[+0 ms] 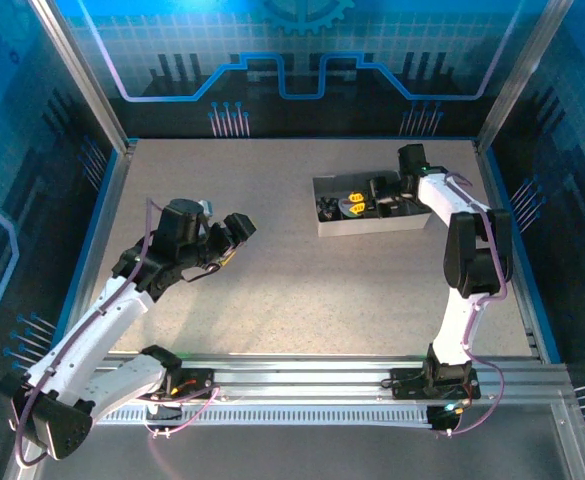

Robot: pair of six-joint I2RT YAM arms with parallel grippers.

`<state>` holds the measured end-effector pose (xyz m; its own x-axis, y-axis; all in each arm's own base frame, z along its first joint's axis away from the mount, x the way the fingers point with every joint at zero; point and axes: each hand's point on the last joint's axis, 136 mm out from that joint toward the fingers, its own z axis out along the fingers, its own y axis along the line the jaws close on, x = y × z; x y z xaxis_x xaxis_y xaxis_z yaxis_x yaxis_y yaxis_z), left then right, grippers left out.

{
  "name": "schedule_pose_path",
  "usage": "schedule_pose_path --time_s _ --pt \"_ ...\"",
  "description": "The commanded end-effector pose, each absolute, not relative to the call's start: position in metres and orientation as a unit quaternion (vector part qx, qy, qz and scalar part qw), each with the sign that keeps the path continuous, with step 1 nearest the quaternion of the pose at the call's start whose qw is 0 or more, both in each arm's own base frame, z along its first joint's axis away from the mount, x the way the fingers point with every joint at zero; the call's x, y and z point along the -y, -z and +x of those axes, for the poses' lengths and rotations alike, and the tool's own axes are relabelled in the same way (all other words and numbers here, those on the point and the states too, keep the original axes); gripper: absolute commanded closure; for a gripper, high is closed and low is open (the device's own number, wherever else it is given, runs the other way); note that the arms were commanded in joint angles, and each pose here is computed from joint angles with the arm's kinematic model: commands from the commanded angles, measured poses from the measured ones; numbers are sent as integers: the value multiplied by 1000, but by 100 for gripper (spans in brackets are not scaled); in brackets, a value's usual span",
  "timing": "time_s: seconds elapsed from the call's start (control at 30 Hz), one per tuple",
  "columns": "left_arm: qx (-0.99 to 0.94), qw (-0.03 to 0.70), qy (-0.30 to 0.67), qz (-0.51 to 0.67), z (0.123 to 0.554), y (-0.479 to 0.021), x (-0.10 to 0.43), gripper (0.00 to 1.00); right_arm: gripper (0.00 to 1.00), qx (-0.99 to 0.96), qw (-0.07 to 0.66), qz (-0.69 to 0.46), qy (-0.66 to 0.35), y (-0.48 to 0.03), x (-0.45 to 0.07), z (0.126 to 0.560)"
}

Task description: Roll the socks

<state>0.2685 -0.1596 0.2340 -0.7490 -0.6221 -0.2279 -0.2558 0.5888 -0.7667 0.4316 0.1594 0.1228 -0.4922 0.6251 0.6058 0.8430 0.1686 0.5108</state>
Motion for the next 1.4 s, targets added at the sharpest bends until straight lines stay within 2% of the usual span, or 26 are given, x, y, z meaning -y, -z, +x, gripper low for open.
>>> schedule_pose_path --time_s 0.0,0.2,0.3,0.63,0.8,0.93,1.07,1.37 --pt "-855 256 377 -248 267 -239 159 17 86 759 141 -522 362 -95 -145 423" --pt "-855 257 376 -249 267 -239 158 17 61 780 101 -509 348 -126 -138 429" --pt "-854 258 377 -250 267 -239 158 17 53 785 84 -506 348 -139 -137 431" --pt "-855 255 376 -250 267 -237 159 17 44 825 10 -457 333 -178 -135 429" --pt "-855 255 377 -248 268 -237 160 17 46 847 2 -415 333 -179 -149 430" --pt "-855 256 377 -247 269 -239 160 17 58 857 -16 -399 326 -178 -157 433" --pt "-856 257 377 -243 269 -241 161 17 62 865 0 -392 312 -160 -160 432" --pt "-857 257 375 -243 266 -241 159 17 63 882 -9 -367 296 -129 -159 450"
